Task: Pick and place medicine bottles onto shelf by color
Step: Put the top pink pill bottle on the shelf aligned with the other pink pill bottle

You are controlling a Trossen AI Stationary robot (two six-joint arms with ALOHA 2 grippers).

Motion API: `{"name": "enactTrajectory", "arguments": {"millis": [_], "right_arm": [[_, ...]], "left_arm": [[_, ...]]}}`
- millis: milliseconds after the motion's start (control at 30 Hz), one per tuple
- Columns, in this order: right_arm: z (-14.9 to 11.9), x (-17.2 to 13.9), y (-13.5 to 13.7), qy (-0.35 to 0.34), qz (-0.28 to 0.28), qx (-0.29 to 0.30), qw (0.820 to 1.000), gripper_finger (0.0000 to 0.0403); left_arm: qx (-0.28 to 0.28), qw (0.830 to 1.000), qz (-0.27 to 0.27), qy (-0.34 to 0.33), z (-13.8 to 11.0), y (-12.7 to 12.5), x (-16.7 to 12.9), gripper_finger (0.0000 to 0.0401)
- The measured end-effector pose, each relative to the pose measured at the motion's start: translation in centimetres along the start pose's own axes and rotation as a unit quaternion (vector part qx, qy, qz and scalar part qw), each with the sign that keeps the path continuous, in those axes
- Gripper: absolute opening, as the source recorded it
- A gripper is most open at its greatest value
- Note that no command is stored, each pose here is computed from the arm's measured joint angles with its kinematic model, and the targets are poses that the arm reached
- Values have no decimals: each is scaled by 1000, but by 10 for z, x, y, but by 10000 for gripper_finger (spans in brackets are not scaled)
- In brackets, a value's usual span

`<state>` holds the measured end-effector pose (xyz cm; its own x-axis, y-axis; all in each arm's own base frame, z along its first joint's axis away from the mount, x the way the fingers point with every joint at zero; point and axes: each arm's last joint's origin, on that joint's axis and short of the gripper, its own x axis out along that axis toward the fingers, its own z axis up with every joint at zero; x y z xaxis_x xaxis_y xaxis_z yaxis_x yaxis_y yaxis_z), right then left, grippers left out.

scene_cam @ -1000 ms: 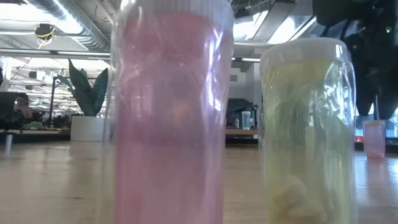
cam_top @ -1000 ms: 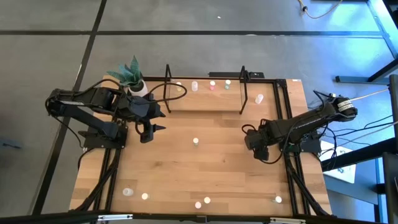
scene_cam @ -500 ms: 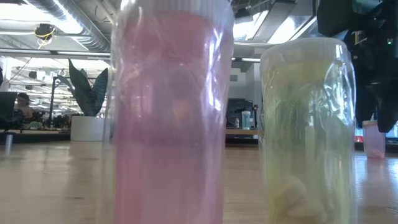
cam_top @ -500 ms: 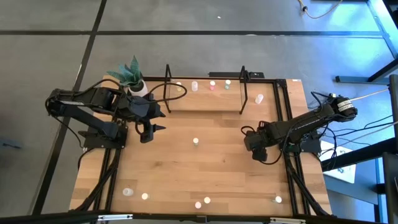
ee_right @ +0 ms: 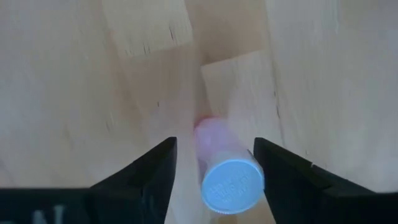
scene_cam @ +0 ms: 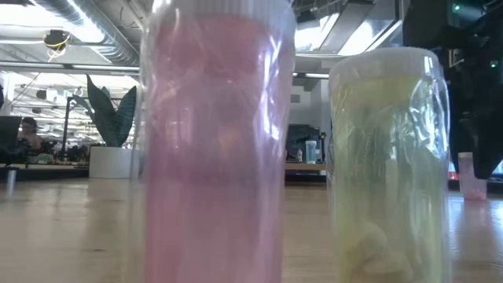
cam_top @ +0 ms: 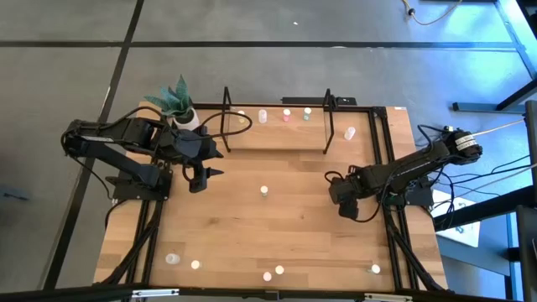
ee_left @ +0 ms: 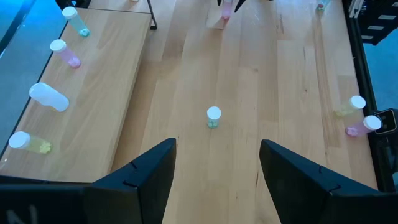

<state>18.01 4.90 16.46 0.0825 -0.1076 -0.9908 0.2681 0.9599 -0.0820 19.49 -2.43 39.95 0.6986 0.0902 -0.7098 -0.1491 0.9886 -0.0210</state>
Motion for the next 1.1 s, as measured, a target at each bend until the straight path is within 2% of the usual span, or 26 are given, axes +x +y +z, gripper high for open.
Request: {"name": "enactTrajectory", "arguments": {"millis": [1100], "right_arm": [[-1,0,-1,3,-4,-3,1000,213]], "left_arm": [[0,1000,0,0,0,0,0,226]]}}
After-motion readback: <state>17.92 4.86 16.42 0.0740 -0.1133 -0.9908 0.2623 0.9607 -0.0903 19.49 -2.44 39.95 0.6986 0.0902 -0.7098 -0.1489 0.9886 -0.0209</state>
